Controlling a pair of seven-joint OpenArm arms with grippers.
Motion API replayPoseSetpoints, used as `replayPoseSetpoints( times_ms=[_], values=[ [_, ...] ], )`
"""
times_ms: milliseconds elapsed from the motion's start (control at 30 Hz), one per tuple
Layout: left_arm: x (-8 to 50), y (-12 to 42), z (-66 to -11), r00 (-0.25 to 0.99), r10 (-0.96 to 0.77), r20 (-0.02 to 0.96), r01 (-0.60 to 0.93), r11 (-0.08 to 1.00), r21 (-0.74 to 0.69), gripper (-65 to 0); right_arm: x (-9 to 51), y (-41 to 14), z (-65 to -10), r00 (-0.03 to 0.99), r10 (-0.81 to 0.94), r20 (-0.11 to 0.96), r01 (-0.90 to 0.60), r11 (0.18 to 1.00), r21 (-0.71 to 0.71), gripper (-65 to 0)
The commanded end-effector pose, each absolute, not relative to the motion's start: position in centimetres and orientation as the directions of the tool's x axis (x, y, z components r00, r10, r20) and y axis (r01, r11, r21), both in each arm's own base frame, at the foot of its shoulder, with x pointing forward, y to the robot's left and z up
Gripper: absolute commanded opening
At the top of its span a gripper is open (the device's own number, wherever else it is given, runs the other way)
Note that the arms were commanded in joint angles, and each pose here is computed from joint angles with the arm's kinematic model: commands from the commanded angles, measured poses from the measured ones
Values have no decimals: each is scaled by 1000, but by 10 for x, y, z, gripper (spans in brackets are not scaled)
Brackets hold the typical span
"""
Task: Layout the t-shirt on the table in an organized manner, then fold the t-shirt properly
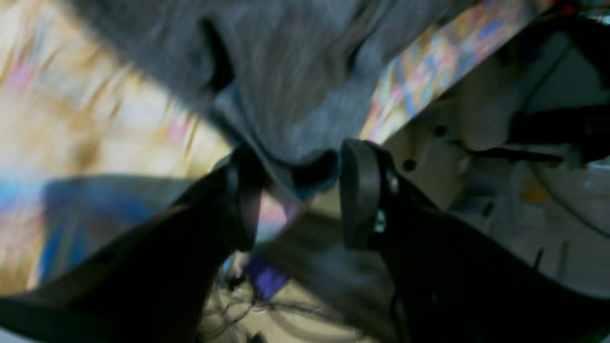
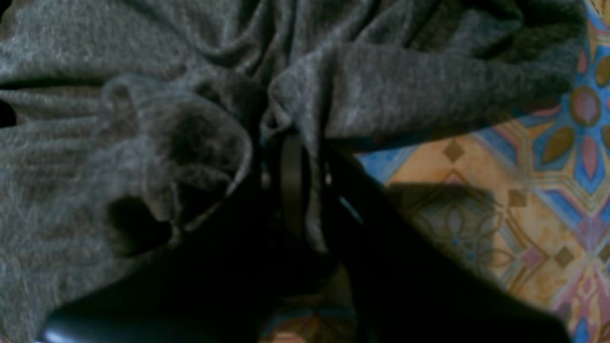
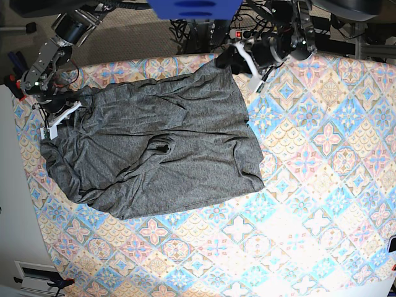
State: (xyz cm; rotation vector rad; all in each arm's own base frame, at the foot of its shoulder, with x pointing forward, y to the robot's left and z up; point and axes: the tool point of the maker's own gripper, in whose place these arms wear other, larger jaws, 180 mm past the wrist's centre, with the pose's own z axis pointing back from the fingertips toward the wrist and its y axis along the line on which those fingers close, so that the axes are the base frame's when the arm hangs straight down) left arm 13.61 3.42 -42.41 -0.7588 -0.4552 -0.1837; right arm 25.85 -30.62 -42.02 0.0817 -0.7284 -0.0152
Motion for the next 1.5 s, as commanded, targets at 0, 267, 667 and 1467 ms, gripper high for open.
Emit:
replayPoseSetpoints(
  times_ms=[0, 267, 667, 1467],
  values=[
    [133, 34, -427, 895, -11, 446, 315, 723, -615, -391, 267, -312, -408, 718, -27, 696, -24, 998, 63, -650],
    [139, 24, -423, 884, -35, 466, 352, 704, -616, -566, 267, -312, -408, 718, -27, 696, -24, 998, 63, -650],
    [164, -1, -388, 806, -86, 586, 489, 654, -577, -650, 268, -312, -408, 717, -27, 697, -24, 998, 63, -650],
    [240, 21, -300, 587, 38, 809, 589, 666, -458, -650, 268, -314, -405, 710, -25, 704, -20, 998, 57, -650]
  ],
)
